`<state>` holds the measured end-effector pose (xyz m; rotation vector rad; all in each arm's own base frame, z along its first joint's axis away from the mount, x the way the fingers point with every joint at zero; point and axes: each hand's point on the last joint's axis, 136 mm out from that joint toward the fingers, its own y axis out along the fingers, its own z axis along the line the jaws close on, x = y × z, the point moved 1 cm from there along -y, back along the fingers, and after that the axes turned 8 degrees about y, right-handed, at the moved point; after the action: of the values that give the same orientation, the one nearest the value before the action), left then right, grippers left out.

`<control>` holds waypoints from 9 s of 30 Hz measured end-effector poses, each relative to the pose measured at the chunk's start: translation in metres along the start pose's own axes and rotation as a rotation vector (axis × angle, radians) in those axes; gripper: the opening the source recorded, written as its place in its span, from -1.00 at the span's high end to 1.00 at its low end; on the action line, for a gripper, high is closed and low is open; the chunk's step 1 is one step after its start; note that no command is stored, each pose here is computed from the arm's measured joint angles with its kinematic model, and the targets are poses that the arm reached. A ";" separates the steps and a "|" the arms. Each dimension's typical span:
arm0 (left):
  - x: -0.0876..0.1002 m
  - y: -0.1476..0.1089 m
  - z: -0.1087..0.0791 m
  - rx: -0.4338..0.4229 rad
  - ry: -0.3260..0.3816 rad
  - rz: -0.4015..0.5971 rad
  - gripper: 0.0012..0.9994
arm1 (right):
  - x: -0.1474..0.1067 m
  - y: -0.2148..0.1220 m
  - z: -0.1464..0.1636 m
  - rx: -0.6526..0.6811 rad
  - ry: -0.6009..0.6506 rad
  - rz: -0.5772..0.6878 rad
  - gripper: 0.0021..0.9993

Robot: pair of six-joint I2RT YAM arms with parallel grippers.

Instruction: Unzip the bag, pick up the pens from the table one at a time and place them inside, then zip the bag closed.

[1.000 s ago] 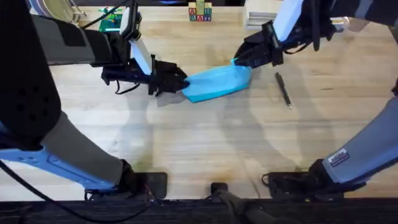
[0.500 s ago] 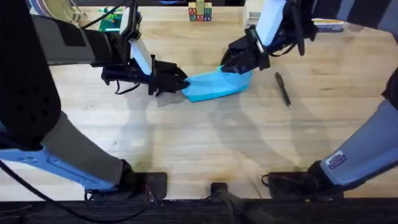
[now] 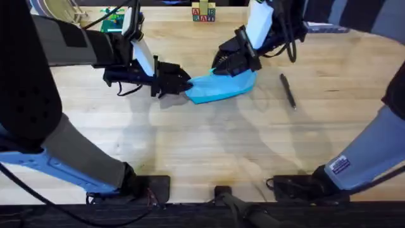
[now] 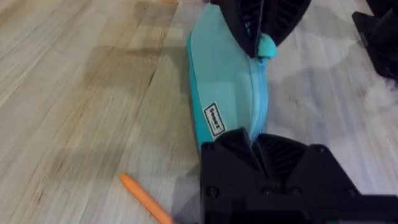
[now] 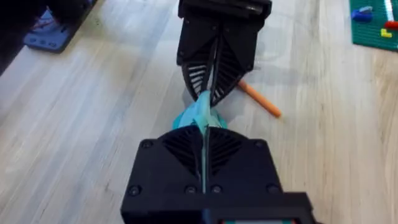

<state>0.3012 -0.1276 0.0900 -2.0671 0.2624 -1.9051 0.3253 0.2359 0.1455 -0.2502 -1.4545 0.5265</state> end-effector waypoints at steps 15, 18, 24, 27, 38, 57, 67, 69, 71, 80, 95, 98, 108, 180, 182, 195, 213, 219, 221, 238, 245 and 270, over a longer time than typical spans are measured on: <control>0.000 0.000 0.000 0.001 0.001 0.000 0.92 | 0.013 0.024 0.001 0.020 -0.034 0.009 0.95; 0.000 0.000 0.000 0.001 0.001 0.000 0.92 | 0.015 0.027 0.001 0.023 -0.043 0.009 0.94; 0.000 0.000 0.000 0.001 0.002 0.000 0.92 | 0.020 0.044 0.000 0.021 -0.063 0.040 0.94; 0.000 0.000 0.000 0.000 0.001 0.000 0.92 | 0.022 0.050 0.002 0.024 -0.070 0.049 0.94; -0.001 0.000 0.000 0.000 -0.001 0.003 0.92 | 0.021 0.057 0.003 0.024 -0.080 0.077 0.95; 0.000 0.000 0.001 0.002 0.005 -0.001 0.92 | 0.030 0.067 0.012 0.062 -0.082 0.056 -0.99; 0.000 0.000 0.001 0.002 0.005 -0.001 0.92 | 0.030 0.067 0.012 0.061 -0.080 0.055 -0.99; 0.000 0.000 0.001 0.002 0.005 -0.001 0.92 | 0.030 0.067 0.012 0.061 -0.080 0.055 -0.99; 0.000 0.000 0.001 0.002 0.006 -0.001 0.75 | 0.030 0.067 0.012 0.061 -0.081 0.055 -0.99; 0.000 0.000 0.001 0.002 0.002 0.000 -0.99 | 0.028 0.060 0.015 0.063 -0.048 0.058 -0.99; -0.002 -0.001 0.002 0.007 0.005 0.008 -0.99 | 0.066 -0.030 0.028 -0.103 -0.036 0.018 -0.99; -0.002 -0.004 0.004 0.018 0.003 0.010 -0.99 | 0.067 -0.045 0.031 -0.131 -0.015 0.016 -0.99; 0.024 -0.027 0.006 0.101 0.129 0.112 -0.99 | 0.074 -0.080 0.050 -0.202 0.021 0.029 -0.99; 0.109 -0.093 -0.037 0.503 -0.032 0.281 -0.99 | 0.010 -0.117 0.083 -0.327 0.188 0.514 -0.99; 0.109 -0.093 -0.037 0.503 -0.032 0.281 -0.99 | 0.010 -0.117 0.083 -0.327 0.188 0.514 -0.99; 0.109 -0.093 -0.037 0.503 -0.032 0.281 -0.99 | 0.011 -0.117 0.079 -0.338 0.179 0.507 0.82; 0.109 -0.093 -0.037 0.503 -0.032 0.281 -0.99 | 0.020 -0.122 0.054 -0.402 -0.006 0.497 0.94; 0.109 -0.093 -0.037 0.503 -0.032 0.281 -0.99 | 0.010 -0.118 0.042 -0.375 -0.046 0.513 0.95; 0.109 -0.093 -0.037 0.503 -0.032 0.281 -0.99 | 0.004 -0.115 0.036 -0.362 -0.047 0.518 0.95; 0.109 -0.093 -0.037 0.503 -0.033 0.281 -0.99 | -0.037 -0.092 -0.001 -0.302 -0.009 0.534 0.95; 0.109 -0.093 -0.037 0.504 -0.035 0.281 -0.99 | -0.046 -0.087 -0.003 -0.278 0.016 0.538 0.95; 0.109 -0.093 -0.037 0.504 -0.035 0.280 -0.99 | -0.087 -0.064 -0.010 -0.182 0.115 0.553 0.94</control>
<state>0.2679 -0.0824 0.2264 -1.6320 0.0490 -1.5678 0.3448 0.1399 0.0987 -0.8282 -1.3160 0.8089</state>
